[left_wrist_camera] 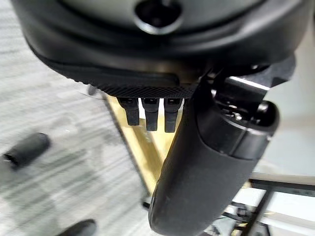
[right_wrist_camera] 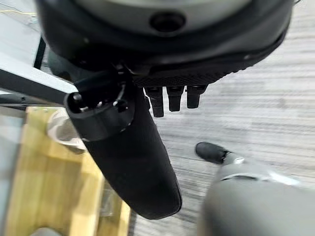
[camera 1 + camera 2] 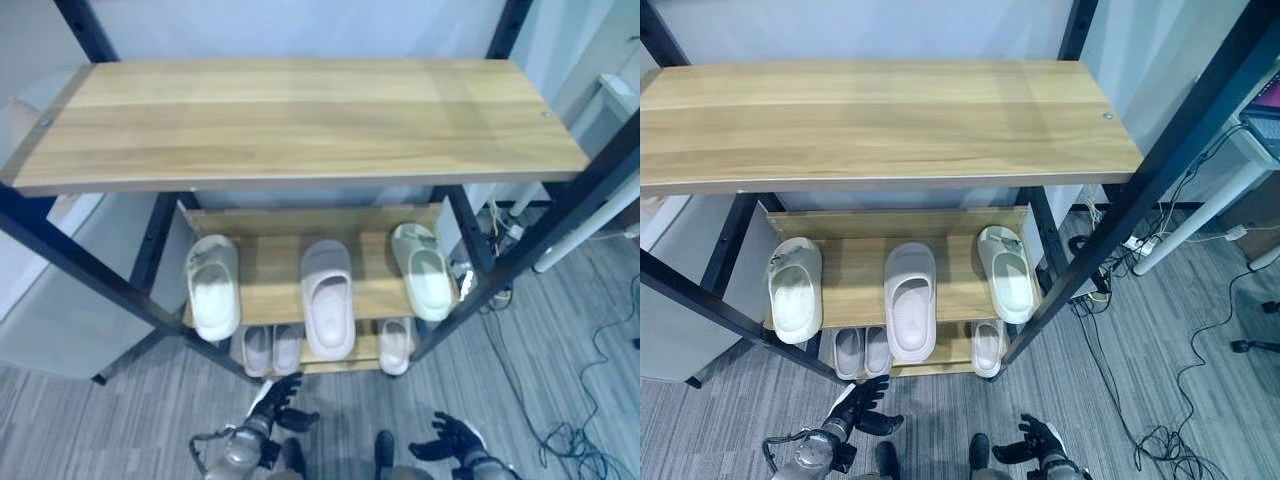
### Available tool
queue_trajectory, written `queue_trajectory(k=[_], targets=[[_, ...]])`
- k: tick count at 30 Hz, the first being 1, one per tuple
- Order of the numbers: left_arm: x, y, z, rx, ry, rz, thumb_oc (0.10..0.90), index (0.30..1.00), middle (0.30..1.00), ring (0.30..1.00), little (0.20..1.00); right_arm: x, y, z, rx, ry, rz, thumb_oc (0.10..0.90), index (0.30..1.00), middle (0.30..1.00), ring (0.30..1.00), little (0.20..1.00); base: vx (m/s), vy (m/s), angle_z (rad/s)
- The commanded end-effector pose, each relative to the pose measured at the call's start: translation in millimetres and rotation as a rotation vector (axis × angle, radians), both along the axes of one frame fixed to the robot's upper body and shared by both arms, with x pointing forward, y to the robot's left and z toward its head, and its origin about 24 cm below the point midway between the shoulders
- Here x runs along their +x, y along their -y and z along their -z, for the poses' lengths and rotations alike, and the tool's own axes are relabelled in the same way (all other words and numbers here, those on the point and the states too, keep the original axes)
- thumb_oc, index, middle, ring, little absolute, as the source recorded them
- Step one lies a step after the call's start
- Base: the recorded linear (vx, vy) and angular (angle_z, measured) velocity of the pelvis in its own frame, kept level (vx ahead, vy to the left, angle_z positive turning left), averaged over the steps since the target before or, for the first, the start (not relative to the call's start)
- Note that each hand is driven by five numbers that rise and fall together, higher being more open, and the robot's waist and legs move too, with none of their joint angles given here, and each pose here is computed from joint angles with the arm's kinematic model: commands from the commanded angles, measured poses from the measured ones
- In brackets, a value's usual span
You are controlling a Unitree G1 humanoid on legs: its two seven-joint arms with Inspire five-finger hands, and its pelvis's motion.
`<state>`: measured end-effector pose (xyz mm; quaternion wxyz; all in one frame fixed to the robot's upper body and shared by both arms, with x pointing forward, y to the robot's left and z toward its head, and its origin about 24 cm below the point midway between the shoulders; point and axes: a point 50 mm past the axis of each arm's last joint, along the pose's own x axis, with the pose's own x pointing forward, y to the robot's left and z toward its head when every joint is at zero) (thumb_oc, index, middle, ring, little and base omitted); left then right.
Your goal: Arrange the slippers neatly on the shoe rack.
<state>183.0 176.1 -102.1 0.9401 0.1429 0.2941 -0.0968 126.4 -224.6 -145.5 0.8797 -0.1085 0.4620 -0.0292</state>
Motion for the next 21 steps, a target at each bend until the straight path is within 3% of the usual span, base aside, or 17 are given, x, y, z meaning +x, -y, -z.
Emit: queue_trajectory(k=[1, 6, 15, 21], targets=[[31.3, -2.6, -38.4, -0.06, 0.22, 0.033, 0.8, 0.9, 0.9, 0.9, 0.9, 18.4, 15.4, -13.8, -0.039, 0.105, 0.015, 0.8, 0.9, 0.9, 0.9, 0.9, -0.04, -0.023, 0.25], [31.8, -11.8, -69.1, -0.109, 0.35, 0.041, 0.8, 0.9, 0.9, 0.9, 0.9, 15.1, 21.5, -15.9, -0.037, 0.12, 0.053, 0.8, 0.9, 0.9, 0.9, 0.9, -0.04, -0.019, 0.22], [30.2, -17.2, -76.2, -0.134, 0.385, -0.005, 0.8, 0.9, 0.9, 0.9, 0.9, 11.0, 20.7, -15.3, -0.027, 0.117, 0.053, 0.8, 0.9, 0.9, 0.9, 0.9, 0.0, -0.003, 0.1], [36.8, -13.0, -104.7, -0.279, 0.498, -0.011, 0.8, 0.9, 0.9, 0.9, 0.9, 3.7, 21.0, -12.4, -0.019, 0.093, 0.056, 0.8, 0.9, 0.9, 0.9, 0.9, 0.0, 0.001, 0.1]])
